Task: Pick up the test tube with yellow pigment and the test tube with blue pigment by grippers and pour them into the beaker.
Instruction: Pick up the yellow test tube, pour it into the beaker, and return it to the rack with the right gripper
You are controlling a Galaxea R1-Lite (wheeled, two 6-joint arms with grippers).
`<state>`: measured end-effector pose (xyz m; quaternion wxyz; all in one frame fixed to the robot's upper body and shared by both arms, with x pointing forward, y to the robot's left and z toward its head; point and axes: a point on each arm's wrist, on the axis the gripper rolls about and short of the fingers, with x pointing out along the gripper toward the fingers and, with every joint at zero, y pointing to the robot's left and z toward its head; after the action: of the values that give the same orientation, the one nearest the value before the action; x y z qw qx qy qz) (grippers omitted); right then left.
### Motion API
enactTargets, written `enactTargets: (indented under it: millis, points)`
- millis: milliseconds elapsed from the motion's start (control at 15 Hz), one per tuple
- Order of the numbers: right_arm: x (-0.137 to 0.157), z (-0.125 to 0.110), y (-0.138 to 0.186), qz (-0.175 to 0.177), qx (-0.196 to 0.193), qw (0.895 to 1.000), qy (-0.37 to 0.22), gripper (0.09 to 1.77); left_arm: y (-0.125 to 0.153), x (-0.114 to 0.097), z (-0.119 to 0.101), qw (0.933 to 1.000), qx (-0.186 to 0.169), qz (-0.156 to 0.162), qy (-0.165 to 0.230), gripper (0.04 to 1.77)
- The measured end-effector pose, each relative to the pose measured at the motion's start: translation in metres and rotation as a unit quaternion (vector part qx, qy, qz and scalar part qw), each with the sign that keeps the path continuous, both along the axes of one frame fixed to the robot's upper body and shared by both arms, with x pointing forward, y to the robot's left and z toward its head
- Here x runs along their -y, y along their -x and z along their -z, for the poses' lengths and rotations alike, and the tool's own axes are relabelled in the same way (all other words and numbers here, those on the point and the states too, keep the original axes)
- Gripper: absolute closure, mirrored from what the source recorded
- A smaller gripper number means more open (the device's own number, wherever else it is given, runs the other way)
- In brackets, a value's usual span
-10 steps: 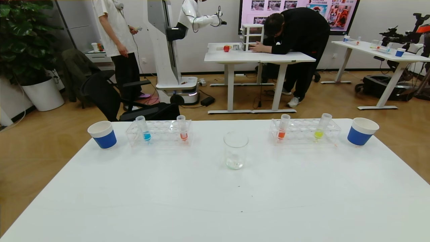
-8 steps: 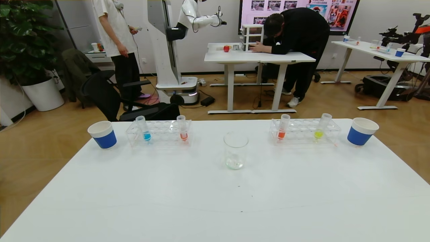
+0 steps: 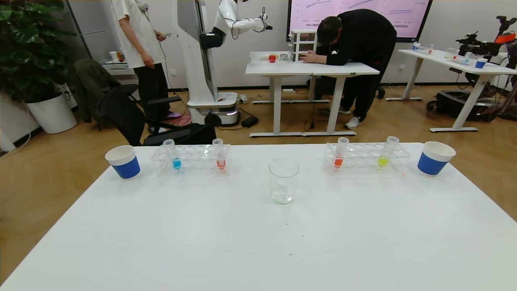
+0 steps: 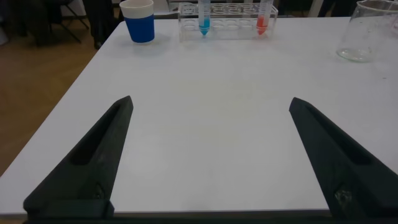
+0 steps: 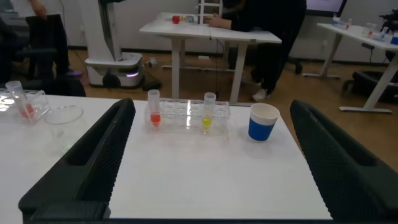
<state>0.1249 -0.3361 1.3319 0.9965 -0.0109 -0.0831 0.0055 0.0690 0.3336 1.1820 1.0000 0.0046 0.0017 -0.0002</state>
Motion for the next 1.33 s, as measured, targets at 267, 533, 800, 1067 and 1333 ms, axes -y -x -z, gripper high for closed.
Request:
enactTargets:
  millis: [267,533,800,1067,1333]
  points:
    - [-0.001,-0.018,-0.069,-0.005,-0.022,1.000,0.000,0.12,0.000,0.000,0.000,1.0000,0.000,0.000,0.000,0.06]
    - [0.004,-0.011,-0.145,0.002,-0.051,0.999,-0.003,0.12,0.000,0.000,0.000,1.0000,0.000,0.000,0.001,0.06]
    - [0.013,0.023,-0.218,0.012,-0.058,0.998,-0.004,0.12,0.000,0.000,0.000,1.0000,0.000,0.000,0.000,0.06]
    - [0.019,0.074,-0.271,0.018,-0.048,0.999,-0.004,0.12,0.000,0.000,0.000,1.0000,0.000,0.000,0.000,0.06]
    - [0.024,0.128,-0.301,0.021,-0.061,0.998,-0.005,0.12,0.000,0.000,0.000,1.0000,0.000,0.000,0.000,0.06]
